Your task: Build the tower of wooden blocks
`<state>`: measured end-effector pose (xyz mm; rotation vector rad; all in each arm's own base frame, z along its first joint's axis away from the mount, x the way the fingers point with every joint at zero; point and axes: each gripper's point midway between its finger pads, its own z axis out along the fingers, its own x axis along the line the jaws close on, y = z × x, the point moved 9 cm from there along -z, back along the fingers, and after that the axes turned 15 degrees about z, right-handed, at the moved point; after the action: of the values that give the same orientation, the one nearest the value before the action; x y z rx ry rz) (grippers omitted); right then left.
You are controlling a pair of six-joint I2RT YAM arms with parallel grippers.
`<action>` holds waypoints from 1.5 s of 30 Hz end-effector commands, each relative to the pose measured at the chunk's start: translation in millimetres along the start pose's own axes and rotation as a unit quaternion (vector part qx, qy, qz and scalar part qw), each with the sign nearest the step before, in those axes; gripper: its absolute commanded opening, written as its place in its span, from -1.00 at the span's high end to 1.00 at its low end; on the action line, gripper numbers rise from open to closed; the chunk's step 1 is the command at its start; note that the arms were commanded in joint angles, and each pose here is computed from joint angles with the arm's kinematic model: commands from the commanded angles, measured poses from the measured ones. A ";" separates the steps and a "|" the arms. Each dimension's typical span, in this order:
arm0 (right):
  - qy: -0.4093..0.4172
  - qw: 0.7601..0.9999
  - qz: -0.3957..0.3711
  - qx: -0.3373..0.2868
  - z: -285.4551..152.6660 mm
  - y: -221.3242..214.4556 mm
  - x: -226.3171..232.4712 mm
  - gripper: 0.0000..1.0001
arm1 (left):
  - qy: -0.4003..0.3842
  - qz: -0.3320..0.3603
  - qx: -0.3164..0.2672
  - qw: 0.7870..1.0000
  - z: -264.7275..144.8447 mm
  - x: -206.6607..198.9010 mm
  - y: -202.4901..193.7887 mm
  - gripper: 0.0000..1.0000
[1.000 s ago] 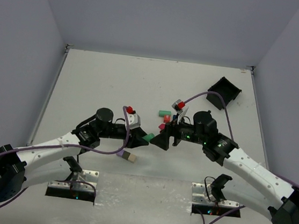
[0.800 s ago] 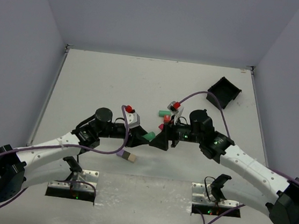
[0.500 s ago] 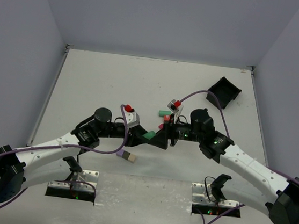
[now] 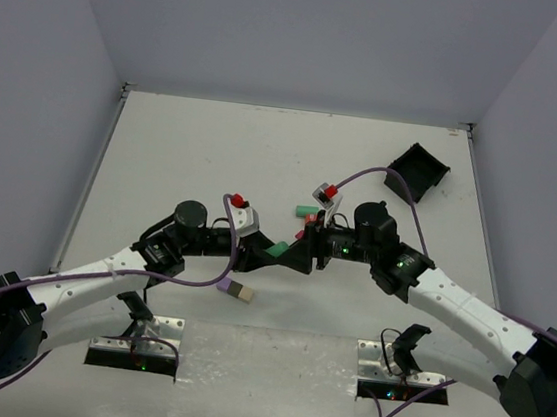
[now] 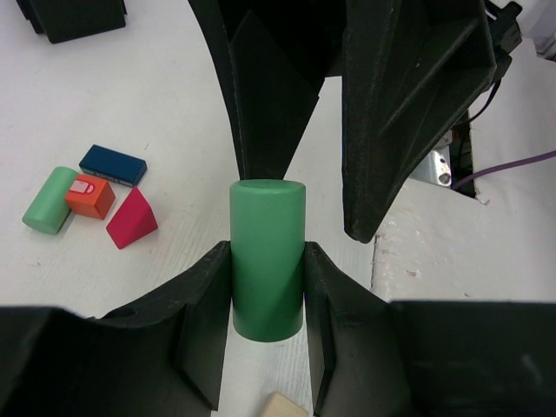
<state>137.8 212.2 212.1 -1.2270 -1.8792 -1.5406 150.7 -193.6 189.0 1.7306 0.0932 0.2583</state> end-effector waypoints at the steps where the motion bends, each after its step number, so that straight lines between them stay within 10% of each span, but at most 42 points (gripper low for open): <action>1: 0.016 0.999 -0.007 -0.030 4.5 14.2 9.1 -0.10 | 0.010 0.023 -0.029 0.999 -1.4 2.6 13.3 0.78; 23: 0.008 0.999 0.011 -0.042 8.7 15.9 6.0 0.22 | 0.034 0.025 -0.033 0.999 -1.7 6.6 15.3 0.74; 28: 0.007 0.999 -0.009 -0.040 9.5 16.0 3.7 0.52 | 0.050 0.014 -0.035 0.998 -1.4 8.7 16.3 -0.12; 30: -0.009 0.998 -0.029 -0.052 8.6 19.3 1.3 0.64 | 0.051 0.013 -0.034 0.998 -1.9 8.0 14.5 -0.94; 41: -0.200 0.965 -0.078 -0.153 -15.3 37.9 -22.6 0.68 | 0.146 -0.048 -0.034 0.988 -6.1 20.3 27.3 -1.00; 45: -0.208 0.963 -0.106 -0.134 -19.2 29.6 -29.0 0.71 | 0.372 -0.184 -0.004 0.910 -19.8 52.1 37.4 -1.00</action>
<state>166.8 190.8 199.0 -1.6236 -2.0787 -1.6954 166.0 -184.0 196.8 1.6916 0.4675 0.4142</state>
